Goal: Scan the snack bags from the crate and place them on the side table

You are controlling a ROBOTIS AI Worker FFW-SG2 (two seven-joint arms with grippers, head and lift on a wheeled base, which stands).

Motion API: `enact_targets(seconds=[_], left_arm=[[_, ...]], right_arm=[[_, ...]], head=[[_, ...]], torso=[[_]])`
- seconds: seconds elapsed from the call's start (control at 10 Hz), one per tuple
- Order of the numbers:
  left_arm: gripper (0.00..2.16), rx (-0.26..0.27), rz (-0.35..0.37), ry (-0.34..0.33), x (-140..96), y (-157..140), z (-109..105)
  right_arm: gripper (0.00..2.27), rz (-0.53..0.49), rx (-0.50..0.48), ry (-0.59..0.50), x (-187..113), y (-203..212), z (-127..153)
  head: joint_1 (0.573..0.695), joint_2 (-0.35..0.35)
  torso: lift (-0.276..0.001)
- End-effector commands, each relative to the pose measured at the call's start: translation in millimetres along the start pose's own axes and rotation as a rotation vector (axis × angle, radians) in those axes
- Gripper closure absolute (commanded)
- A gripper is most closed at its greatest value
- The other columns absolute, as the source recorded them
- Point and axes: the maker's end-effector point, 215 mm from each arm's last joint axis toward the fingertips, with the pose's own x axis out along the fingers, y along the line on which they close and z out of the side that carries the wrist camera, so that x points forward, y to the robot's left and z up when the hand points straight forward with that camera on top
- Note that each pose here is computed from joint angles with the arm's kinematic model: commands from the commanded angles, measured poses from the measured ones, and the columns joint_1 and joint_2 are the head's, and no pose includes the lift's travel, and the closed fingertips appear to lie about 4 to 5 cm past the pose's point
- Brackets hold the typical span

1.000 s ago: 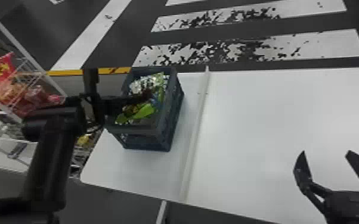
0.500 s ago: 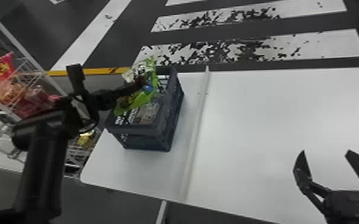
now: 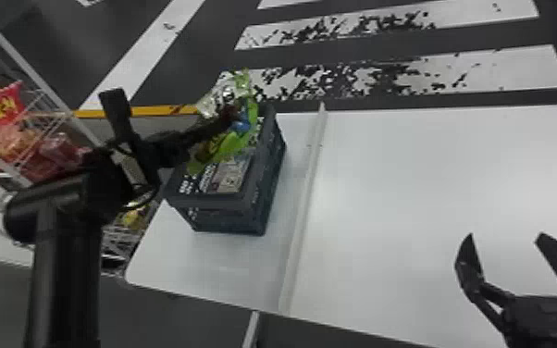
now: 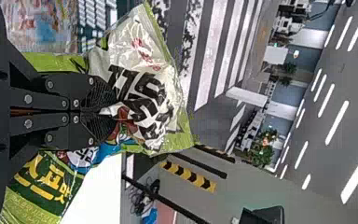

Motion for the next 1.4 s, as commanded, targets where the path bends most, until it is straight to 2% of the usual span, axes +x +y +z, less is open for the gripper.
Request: enact_targets(seconds=[0.0,0.2,0.4,0.6,0.8,1.0,1.1,1.2,1.3], left_arm=[[2.13,0.006,-0.059,0.013,7,-53,-8],[2.13,-0.003,-0.123,0.043,28,-116,-32],[2.13,-0.008,-0.198,0.092,53,-176,-70],[2.13,0.008,-0.254,0.151,80,-229,-116],[2.13,0.025,-0.282,0.181,102,-265,-152],[2.13,0.033,-0.308,0.195,117,-292,-188],[2.13,0.039,-0.303,0.198,123,-302,-204],[2.0,0.036,-0.306,0.197,128,-311,-219],[1.4,0.039,-0.318,0.174,132,-319,-225]], right_arm=[[0.07,-0.001,0.0,-0.002,0,0,1],[0.07,-0.001,0.003,-0.005,0,1,2],[0.07,-0.004,0.004,-0.008,-1,1,2],[0.07,-0.01,0.009,-0.017,-4,-1,6],[0.07,-0.025,0.008,-0.013,-7,-7,4],[0.07,-0.032,0.01,-0.018,-9,-9,7],[0.07,-0.035,0.009,-0.021,-9,-10,9],[0.07,-0.039,0.013,-0.018,-10,-10,7],[0.07,-0.045,0.014,-0.019,-11,-12,7]], head=[[0.695,0.326],[0.695,0.277],[0.695,0.19],[0.695,0.095],[0.695,0.03],[0.695,-0.047],[0.695,-0.063],[0.695,-0.09],[0.695,-0.113]], torso=[[-0.081],[-0.081],[-0.081],[-0.081],[-0.081],[-0.081],[-0.081],[-0.081],[-0.081]])
